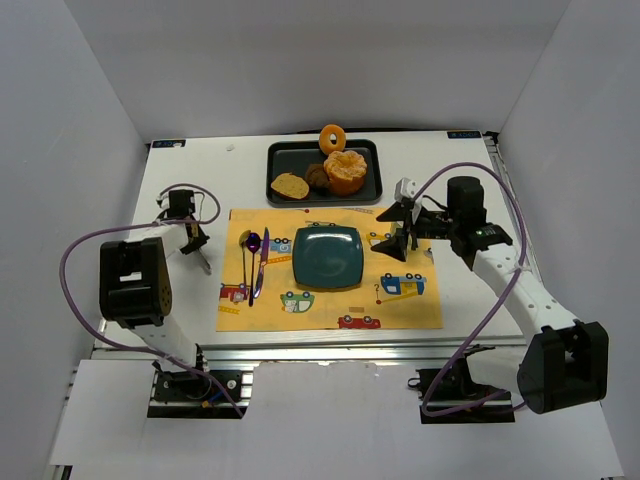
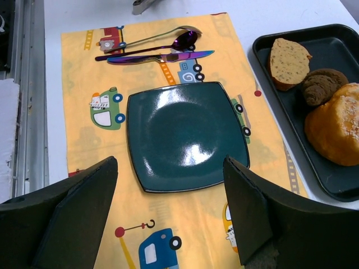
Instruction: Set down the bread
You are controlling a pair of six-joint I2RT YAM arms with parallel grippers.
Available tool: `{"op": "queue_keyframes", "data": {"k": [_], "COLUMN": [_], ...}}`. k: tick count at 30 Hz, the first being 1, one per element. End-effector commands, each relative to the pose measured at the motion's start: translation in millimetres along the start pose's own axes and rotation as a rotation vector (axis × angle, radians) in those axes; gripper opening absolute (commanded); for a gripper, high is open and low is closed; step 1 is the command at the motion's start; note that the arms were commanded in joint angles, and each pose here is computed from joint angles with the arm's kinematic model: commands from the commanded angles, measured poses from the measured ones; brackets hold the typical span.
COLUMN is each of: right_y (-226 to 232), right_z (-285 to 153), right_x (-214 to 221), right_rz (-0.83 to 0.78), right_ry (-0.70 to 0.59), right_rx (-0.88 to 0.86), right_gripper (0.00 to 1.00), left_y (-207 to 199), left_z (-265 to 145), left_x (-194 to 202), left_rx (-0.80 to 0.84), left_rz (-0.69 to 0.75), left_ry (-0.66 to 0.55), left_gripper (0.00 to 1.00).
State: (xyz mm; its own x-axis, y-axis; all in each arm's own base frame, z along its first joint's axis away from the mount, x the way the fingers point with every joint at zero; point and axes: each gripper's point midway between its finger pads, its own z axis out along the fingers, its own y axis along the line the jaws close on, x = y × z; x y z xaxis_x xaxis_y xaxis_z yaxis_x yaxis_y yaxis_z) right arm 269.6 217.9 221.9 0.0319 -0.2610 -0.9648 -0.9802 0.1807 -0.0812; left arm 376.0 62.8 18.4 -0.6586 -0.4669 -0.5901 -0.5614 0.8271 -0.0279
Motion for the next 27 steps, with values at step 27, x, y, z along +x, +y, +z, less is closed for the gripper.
{"op": "queue_keyframes", "data": {"k": [27], "right_y": [-16], "right_z": [-22], "right_x": [-11], "right_rz": [-0.027], "right_ry": [-0.053], "right_rx": [0.076], "right_gripper": [0.80], "left_y": [-301], "left_z": [-172], "left_x": [-91], "left_rx": [0.988], "left_rz": [0.353], "left_ry": [-0.115], "left_gripper": [0.31]}}
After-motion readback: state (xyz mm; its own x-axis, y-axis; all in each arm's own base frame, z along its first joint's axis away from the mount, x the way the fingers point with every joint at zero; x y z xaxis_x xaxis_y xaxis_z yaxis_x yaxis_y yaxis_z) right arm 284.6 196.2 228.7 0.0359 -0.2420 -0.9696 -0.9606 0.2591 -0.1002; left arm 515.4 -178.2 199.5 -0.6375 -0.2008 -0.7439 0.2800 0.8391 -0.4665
